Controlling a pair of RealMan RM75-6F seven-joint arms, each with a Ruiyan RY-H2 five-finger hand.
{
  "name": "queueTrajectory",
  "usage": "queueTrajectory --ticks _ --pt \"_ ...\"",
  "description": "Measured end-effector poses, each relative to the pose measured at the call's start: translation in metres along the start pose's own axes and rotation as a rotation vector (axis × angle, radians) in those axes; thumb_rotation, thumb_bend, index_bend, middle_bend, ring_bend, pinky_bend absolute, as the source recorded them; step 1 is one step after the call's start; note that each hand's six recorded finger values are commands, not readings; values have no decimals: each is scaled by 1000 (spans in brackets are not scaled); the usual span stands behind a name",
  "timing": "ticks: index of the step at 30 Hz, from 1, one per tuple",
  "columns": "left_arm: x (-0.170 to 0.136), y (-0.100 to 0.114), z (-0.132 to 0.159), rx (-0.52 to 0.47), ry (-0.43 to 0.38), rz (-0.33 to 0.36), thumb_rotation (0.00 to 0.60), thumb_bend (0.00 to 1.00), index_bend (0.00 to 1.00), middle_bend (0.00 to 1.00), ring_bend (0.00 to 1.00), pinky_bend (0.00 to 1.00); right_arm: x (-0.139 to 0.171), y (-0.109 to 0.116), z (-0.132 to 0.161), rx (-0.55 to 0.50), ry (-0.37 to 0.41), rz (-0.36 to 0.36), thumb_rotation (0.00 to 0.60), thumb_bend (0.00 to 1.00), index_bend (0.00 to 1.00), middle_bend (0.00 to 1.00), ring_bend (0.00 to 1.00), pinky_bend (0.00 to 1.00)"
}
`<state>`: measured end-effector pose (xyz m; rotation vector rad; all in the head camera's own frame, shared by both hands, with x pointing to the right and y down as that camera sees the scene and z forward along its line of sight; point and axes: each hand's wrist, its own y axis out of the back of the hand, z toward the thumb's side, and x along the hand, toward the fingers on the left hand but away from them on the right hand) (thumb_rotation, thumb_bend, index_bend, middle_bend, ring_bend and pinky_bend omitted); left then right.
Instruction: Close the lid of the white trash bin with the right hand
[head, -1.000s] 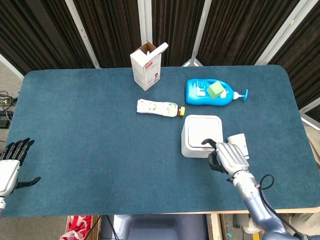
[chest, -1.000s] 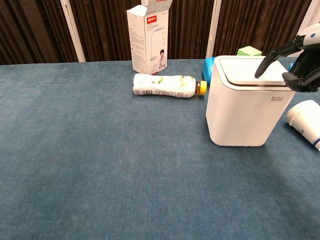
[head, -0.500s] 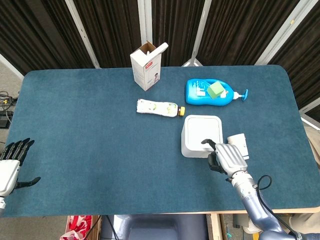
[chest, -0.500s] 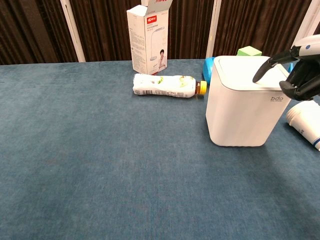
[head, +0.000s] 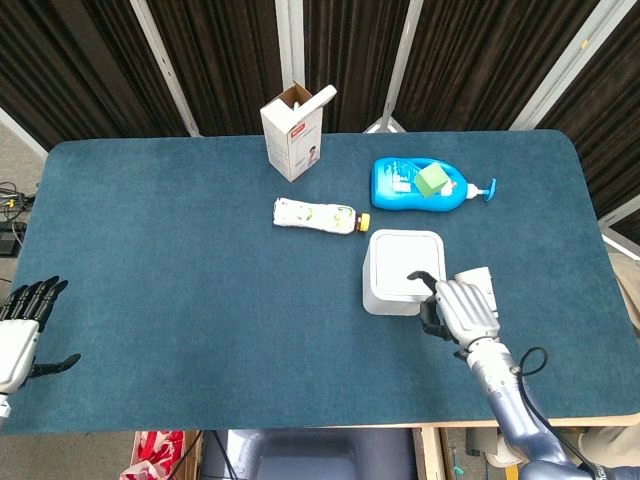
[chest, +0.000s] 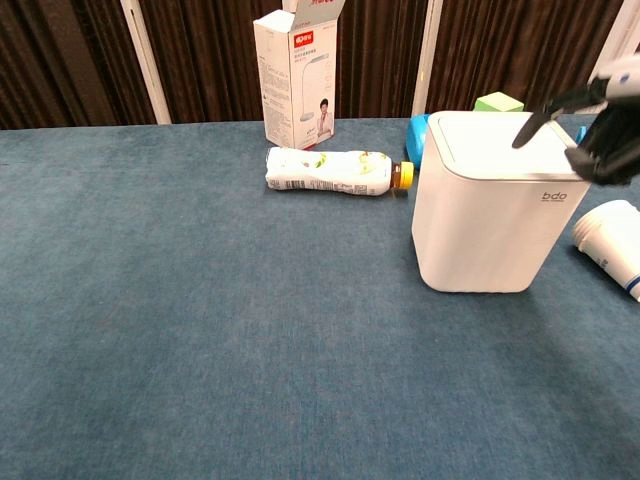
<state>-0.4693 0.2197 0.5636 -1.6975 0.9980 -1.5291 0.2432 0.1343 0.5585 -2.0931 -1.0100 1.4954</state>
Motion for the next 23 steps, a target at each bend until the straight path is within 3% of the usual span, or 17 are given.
queueTrajectory --ticks 2,5,7,9,11,14,23 --pt "0 0 0 0 0 1 600 0 0 0 0 0 1 9 1 -6 9 -34 600 711 225 815 864 858" --pt "0 1 0 0 0 2 600 0 0 0 0 0 3 23 1 0 23 -89 600 703 116 702 705 735" --pt "-1 1 0 1 -1 4 600 0 0 0 0 0 5 31 -6 35 23 -138 600 590 16 456 425 505" --pt "-1 1 0 1 -3 6 600 0 0 0 0 0 8 36 -16 77 21 -178 600 422 0 212 165 281" --pt "-2 1 0 8 -4 5 600 0 0 0 0 0 15 35 -37 133 0 -209 600 292 0 34 16 93" --pt "-3 0 0 21 -4 4 600 0 0 0 0 0 30 26 -78 188 -64 -221 600 234 0 0 0 3" --pt "-5 -1 1 67 -5 11 600 0 0 0 0 0 87 3 -148 322 -114 -296 600 222 0 0 0 0"
